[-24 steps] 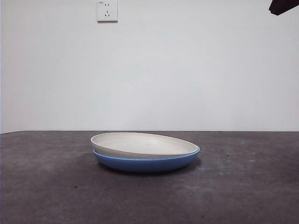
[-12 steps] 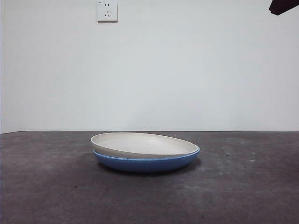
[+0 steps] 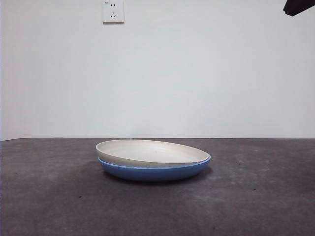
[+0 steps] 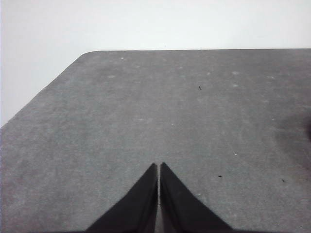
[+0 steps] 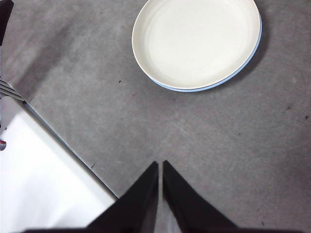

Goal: Pick up the white plate, put it on the blue plate, put it on desk

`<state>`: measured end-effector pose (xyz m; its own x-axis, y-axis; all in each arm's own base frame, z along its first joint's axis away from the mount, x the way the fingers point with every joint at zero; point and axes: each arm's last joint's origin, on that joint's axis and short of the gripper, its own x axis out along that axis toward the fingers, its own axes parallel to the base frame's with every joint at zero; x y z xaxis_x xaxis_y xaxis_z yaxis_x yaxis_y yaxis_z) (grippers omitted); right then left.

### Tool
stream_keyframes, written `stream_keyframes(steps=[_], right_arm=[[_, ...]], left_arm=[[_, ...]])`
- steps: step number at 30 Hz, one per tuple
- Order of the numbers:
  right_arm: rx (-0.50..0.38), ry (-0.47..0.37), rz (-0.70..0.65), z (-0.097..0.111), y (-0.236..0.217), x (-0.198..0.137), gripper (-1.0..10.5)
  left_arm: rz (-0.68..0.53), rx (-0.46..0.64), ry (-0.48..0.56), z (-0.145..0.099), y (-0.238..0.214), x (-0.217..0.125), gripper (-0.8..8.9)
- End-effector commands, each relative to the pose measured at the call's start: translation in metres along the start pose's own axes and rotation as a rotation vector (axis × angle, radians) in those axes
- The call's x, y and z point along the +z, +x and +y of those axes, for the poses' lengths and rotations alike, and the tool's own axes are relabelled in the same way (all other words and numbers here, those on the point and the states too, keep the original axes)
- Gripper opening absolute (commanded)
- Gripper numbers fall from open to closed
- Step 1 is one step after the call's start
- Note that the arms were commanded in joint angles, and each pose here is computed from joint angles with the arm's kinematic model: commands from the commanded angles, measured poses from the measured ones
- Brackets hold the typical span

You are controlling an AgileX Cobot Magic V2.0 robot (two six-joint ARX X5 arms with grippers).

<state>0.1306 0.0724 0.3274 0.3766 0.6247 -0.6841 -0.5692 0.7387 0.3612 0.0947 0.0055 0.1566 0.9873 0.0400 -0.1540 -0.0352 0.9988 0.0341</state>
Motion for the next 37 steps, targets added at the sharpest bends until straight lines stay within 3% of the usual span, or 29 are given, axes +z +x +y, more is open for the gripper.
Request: stream_keyframes(steps=[1, 13, 17, 23, 30, 37], right_arm=[[0.008, -0.022, -0.010, 0.002, -0.001, 0.004, 0.1], [0.006, -0.021, -0.013, 0.002, -0.002, 0.003, 0.1], [-0.046, -0.056, -0.084, -0.003, -0.015, 0.001, 0.1], [-0.197, -0.069, -0.358, -0.016, -0.043, -0.006, 0.1], [-0.376, -0.176, -0.695, -0.034, -0.042, -0.039, 0.1], [-0.505, -0.208, -0.843, -0.055, -0.011, -0.079, 0.1]], left_arm=[[0.024, 0.003, -0.007, 0.000, 0.002, -0.007, 0.10], [0.024, 0.003, -0.007, 0.000, 0.002, -0.007, 0.10], [0.024, 0.003, -0.007, 0.000, 0.002, -0.007, 0.10], [0.024, 0.003, -0.007, 0.000, 0.002, -0.007, 0.10], [0.024, 0.003, -0.007, 0.000, 0.002, -0.007, 0.10], [0.024, 0.003, -0.007, 0.000, 0.002, -0.007, 0.10]])
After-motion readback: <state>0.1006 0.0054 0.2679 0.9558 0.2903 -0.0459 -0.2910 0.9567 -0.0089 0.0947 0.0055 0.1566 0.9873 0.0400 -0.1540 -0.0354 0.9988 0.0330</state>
